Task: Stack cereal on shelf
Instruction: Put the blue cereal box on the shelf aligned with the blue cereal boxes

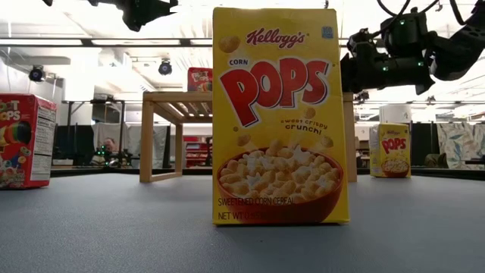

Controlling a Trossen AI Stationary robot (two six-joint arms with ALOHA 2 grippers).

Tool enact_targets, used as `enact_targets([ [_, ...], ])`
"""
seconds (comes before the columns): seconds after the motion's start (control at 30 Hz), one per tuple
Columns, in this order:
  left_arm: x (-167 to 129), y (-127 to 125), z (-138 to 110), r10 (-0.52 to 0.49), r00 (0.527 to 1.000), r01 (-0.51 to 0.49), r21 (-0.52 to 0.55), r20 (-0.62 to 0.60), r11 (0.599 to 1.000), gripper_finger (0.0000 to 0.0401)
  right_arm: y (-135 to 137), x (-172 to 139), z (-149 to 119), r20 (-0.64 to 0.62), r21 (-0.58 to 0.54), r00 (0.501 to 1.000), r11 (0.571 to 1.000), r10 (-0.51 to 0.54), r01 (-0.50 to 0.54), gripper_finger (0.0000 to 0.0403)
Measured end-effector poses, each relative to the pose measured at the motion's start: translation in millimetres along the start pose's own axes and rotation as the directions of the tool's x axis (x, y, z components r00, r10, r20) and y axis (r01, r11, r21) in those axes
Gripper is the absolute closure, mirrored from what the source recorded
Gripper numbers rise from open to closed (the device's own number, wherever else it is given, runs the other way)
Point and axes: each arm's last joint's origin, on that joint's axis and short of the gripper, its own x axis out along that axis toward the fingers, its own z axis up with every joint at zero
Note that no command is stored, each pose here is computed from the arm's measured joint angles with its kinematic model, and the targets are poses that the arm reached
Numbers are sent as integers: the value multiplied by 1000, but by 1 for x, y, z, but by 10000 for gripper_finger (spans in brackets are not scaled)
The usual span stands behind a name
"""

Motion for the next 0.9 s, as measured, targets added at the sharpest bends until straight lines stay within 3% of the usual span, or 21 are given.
enact_targets([
  [0.9,0,0,0,0,1000,0,1,1,1000,98,-1,-8,7,-3,25,1000,1000,-18,18,202],
])
